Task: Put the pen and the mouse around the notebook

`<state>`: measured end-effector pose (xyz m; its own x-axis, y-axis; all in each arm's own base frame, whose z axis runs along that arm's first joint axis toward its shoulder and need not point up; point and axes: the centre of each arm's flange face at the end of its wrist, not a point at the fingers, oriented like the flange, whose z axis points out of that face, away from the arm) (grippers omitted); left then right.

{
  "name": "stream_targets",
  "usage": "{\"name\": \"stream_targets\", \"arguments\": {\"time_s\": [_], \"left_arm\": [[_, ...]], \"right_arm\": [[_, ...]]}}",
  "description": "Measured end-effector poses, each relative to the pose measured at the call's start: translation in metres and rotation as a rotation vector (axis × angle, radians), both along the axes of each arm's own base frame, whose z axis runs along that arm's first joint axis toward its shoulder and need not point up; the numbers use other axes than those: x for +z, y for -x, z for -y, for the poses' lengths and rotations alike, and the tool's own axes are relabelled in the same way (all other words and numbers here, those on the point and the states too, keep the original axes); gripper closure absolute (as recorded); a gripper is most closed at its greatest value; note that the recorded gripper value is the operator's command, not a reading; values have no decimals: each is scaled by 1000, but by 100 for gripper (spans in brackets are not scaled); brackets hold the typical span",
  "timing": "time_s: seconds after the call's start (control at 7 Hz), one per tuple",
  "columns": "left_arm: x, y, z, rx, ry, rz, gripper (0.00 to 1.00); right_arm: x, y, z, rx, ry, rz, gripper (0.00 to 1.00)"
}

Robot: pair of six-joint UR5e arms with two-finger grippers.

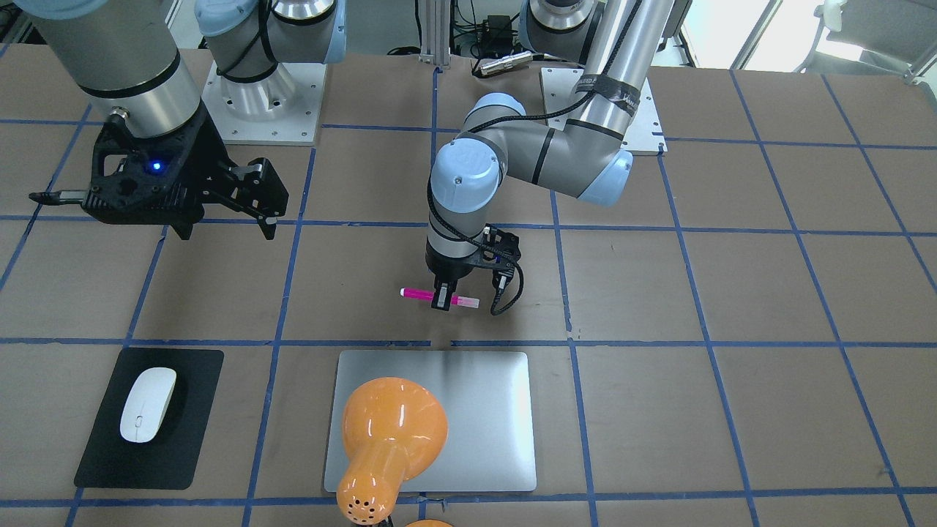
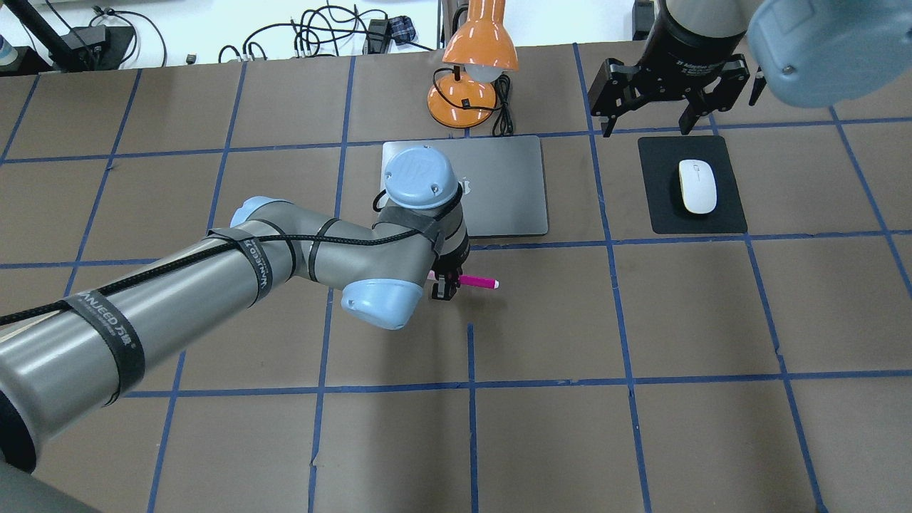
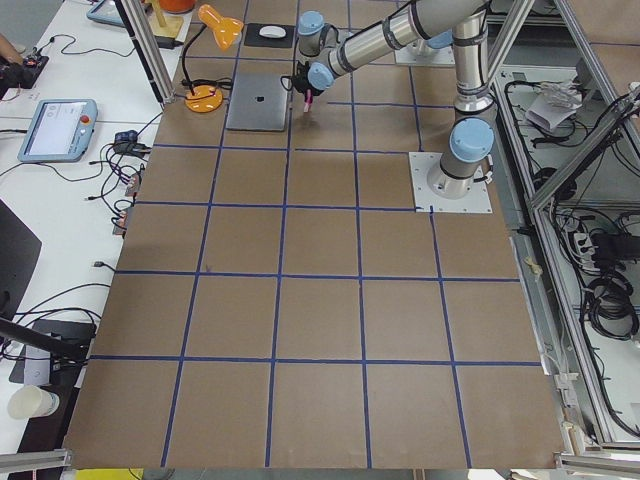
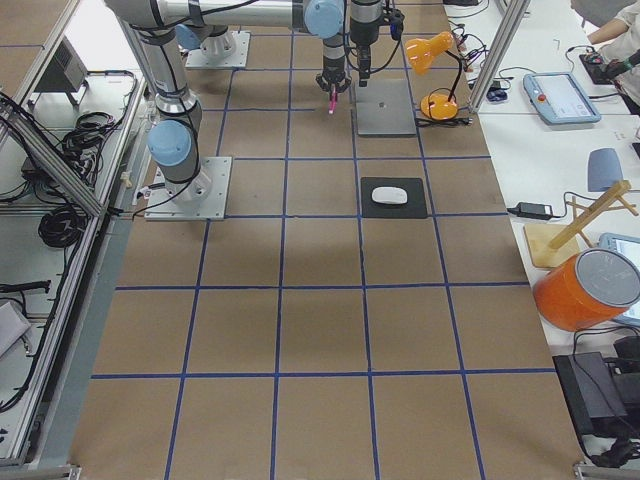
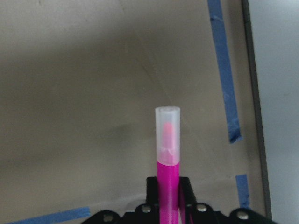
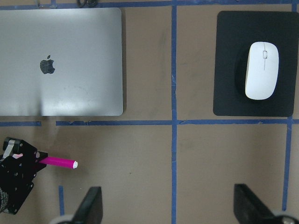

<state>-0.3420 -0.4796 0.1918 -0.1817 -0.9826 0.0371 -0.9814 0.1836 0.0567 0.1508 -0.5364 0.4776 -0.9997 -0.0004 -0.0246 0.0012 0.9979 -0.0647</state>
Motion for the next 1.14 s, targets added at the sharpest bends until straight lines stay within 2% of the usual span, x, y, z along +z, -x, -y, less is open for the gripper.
{"name": "stream_targets", "arguments": {"time_s": [0.43, 0.57, 0.71, 1.14], "left_arm": [[-3, 3, -1, 5, -12, -15, 100], [-4, 4, -1, 4, -15, -20, 92], [-4, 4, -2, 1, -18, -27, 60], [-3, 5, -2, -19, -18, -33, 15]], "right_arm": [[-1, 0, 0, -1, -1, 1, 0], [0, 0, 0, -2, 0, 1, 0], [0, 0, 0, -3, -1, 1, 0], [-2, 1, 0, -8, -9, -5, 0]]}}
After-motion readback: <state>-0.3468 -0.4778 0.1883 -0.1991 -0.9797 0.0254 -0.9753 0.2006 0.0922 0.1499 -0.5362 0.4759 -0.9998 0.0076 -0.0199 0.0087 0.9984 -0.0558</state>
